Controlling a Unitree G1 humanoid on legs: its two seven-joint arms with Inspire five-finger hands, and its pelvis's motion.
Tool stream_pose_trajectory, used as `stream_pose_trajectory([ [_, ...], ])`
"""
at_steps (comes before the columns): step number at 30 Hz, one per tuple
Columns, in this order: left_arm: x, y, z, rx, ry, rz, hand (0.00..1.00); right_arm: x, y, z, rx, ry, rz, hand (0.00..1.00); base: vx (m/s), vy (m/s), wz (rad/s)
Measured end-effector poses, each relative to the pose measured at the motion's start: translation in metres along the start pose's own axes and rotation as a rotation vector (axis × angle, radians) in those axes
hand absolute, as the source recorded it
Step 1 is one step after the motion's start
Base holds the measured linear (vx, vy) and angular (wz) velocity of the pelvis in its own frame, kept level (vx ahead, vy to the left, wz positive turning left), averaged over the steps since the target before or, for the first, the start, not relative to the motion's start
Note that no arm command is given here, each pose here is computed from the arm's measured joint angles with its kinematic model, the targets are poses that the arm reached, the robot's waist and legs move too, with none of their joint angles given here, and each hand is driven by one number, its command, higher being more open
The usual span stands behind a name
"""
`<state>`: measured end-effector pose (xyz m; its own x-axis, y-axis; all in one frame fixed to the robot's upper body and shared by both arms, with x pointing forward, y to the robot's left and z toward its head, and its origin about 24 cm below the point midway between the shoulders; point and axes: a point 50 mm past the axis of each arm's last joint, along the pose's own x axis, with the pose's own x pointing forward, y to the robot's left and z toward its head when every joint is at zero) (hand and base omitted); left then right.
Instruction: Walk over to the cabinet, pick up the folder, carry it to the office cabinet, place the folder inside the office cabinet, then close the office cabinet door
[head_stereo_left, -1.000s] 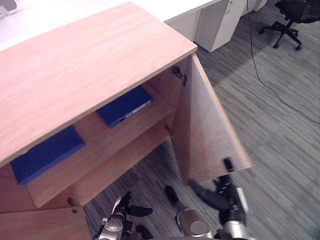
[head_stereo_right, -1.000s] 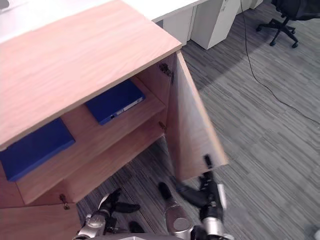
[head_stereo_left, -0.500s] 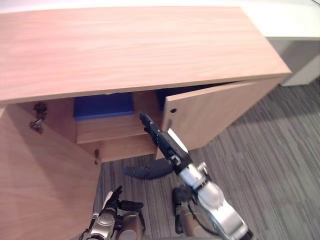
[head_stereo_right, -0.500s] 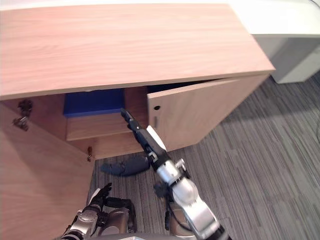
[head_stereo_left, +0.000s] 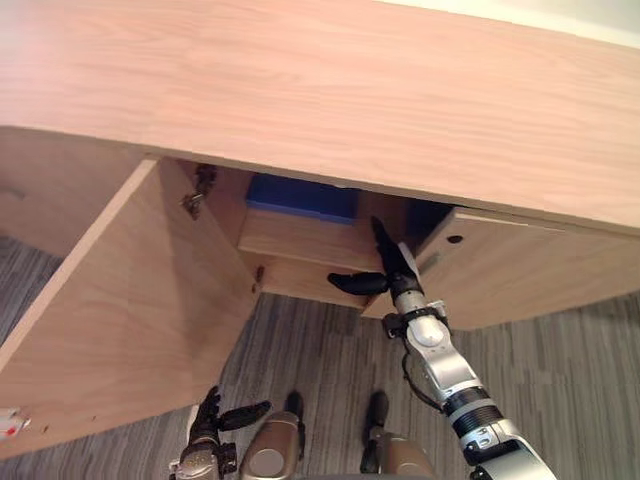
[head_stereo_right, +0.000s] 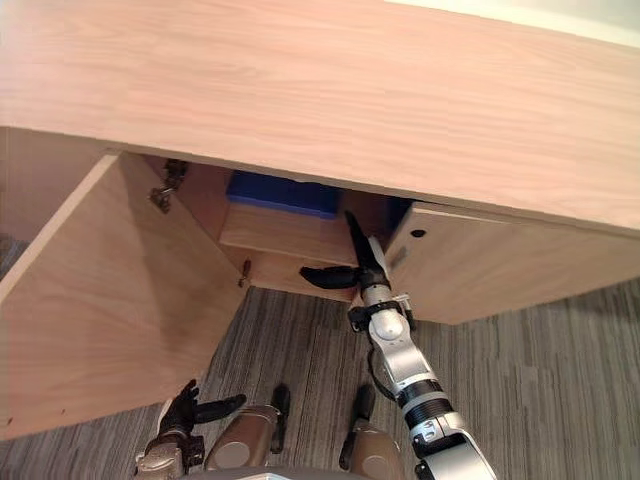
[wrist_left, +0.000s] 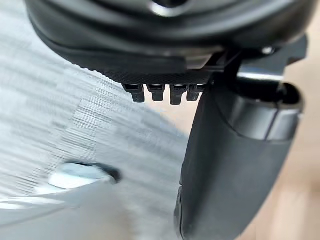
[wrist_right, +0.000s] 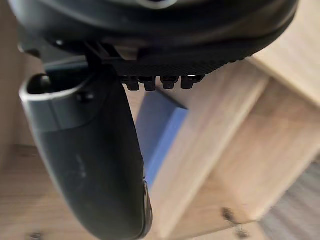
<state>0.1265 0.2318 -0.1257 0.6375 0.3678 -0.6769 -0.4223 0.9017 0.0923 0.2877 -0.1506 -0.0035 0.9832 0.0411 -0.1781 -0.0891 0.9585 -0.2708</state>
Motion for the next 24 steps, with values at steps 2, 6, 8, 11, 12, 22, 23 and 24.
stream_pose_trajectory([
  [2,-0.002,0.009,0.007,-0.089,-0.048,0.03,1.0,-0.007,0.002,-0.027,-0.044,0.105,0.044,1.0,-0.05,-0.047,0.92],
  [6,-0.006,0.027,0.007,-0.141,-0.074,0.066,1.0,-0.021,0.019,-0.058,-0.132,0.224,0.18,1.0,-0.07,-0.085,0.71],
  [8,-0.01,0.039,0.001,-0.162,-0.062,0.102,1.0,-0.029,0.023,-0.073,-0.187,0.278,0.218,1.0,-0.09,-0.096,0.67],
  [11,-0.016,0.058,0.0,-0.191,-0.074,0.166,1.0,-0.035,0.022,-0.084,-0.198,0.324,0.223,1.0,-0.08,-0.058,0.43],
  [12,-0.019,0.067,0.008,-0.199,-0.117,0.191,1.0,-0.038,0.019,-0.087,-0.195,0.338,0.211,1.0,-0.05,-0.048,0.42],
  [22,-0.029,0.113,0.169,-0.062,-0.711,0.223,1.0,-0.08,0.011,-0.126,-0.133,0.49,0.15,1.0,0.02,-0.021,0.12],
  [23,-0.031,0.116,0.175,-0.027,-0.731,0.236,1.0,-0.083,0.009,-0.129,-0.126,0.504,0.139,1.0,0.0,0.0,0.0],
  [24,-0.033,0.121,0.178,0.007,-0.732,0.248,1.0,-0.088,0.006,-0.134,-0.114,0.528,0.121,1.0,0.0,0.0,0.0],
])
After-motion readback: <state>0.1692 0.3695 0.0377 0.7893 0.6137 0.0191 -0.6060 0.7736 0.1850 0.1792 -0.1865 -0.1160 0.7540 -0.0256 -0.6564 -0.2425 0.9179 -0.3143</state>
